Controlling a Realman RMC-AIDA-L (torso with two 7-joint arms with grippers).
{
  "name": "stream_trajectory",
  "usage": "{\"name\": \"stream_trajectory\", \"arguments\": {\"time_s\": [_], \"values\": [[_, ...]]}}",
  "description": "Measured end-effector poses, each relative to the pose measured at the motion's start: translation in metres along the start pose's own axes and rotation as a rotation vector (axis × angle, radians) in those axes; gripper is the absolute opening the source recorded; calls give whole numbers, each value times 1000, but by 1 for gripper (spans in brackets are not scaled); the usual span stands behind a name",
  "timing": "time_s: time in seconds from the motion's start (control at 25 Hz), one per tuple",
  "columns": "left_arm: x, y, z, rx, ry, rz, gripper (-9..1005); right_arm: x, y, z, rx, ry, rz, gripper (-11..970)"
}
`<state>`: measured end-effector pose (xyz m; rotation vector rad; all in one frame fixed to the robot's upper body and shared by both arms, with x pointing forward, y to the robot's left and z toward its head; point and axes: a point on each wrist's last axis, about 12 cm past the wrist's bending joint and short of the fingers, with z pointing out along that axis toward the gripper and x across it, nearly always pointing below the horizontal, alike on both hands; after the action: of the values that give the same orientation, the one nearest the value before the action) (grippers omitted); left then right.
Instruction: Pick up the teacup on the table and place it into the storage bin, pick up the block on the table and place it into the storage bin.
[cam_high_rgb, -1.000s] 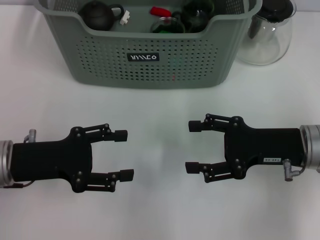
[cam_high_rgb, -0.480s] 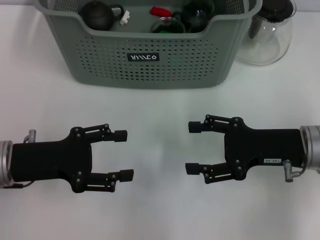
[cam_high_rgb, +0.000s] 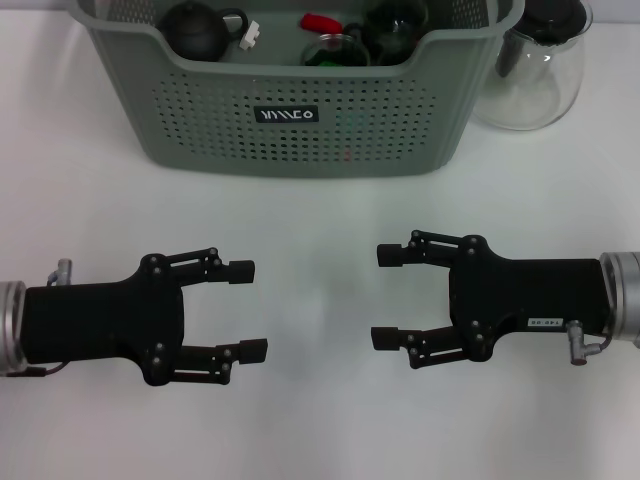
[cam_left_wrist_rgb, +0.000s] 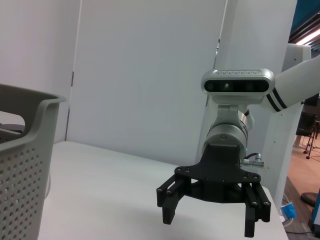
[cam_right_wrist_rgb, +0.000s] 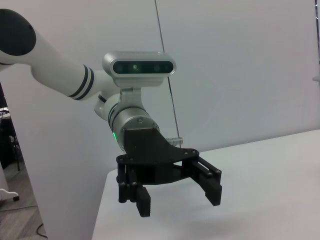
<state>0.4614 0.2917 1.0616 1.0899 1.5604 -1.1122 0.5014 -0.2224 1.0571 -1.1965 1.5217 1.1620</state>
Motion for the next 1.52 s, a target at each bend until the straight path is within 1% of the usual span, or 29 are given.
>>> {"name": "stream_trajectory", "arguments": {"time_s": [1.52], "values": [[0, 0, 0, -3, 2, 0, 825, 0, 0, 0, -1, 0, -2, 941]]}}
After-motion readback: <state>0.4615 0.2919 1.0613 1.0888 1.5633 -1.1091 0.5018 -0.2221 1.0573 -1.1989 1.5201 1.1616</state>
